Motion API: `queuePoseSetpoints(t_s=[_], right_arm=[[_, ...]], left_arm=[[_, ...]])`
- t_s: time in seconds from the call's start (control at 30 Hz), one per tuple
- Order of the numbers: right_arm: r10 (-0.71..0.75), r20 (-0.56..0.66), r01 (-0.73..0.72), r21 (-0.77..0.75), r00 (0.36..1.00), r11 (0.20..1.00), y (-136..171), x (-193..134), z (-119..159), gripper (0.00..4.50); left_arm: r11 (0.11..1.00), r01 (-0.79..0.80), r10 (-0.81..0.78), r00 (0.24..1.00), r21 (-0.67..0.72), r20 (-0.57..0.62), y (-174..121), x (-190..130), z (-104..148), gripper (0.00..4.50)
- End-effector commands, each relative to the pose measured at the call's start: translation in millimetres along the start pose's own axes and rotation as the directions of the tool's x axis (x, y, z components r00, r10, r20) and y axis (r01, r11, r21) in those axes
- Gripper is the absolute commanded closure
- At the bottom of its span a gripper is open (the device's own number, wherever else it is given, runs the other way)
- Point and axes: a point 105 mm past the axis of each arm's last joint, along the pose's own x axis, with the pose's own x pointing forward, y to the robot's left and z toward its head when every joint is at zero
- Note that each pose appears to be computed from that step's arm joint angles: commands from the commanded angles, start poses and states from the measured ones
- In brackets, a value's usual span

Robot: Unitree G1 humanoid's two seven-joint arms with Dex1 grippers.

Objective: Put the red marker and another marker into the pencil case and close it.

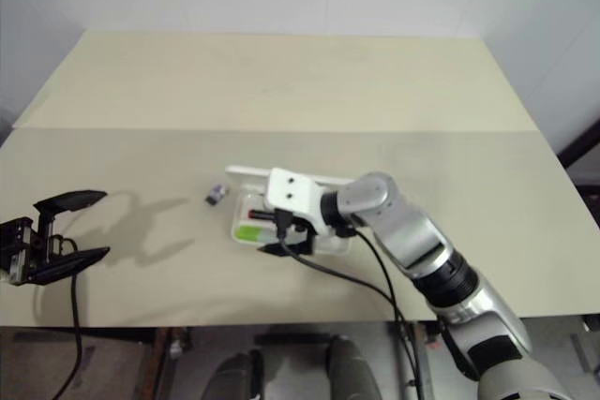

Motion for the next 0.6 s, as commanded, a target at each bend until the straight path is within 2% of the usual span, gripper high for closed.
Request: queuePoseSetpoints(t_s=[0.03,0.2,0.33,0.47,0.6], right_arm=[[-0.011,0.055,0.012,-0.016,0.998,1.0,0,-6,14,0.01],[-0.036,0.038,0.035,0.02,0.999,0.999,-2,-6,3,0.01],[-0.04,0.023,0.039,0.04,0.999,0.998,-2,-4,-4,1.2],[-0.055,0.021,0.054,0.037,0.998,0.998,-4,-4,-5,2.65],[-0.041,0.032,0.04,0.033,0.999,0.999,-1,-6,-2,2.65]], left_arm=[[0.992,0.123,-0.123,0.992,0.04,0.005,-10,3,5,0.0],[0.991,0.129,-0.129,0.992,0.046,0.012,-10,7,4,0.0],[0.99,0.133,-0.134,0.991,0.052,0.015,-10,9,3,0.0],[0.989,0.134,-0.135,0.991,0.058,0.018,-10,11,3,0.0],[0.988,0.137,-0.139,0.99,0.064,0.021,-10,13,3,0.0]])
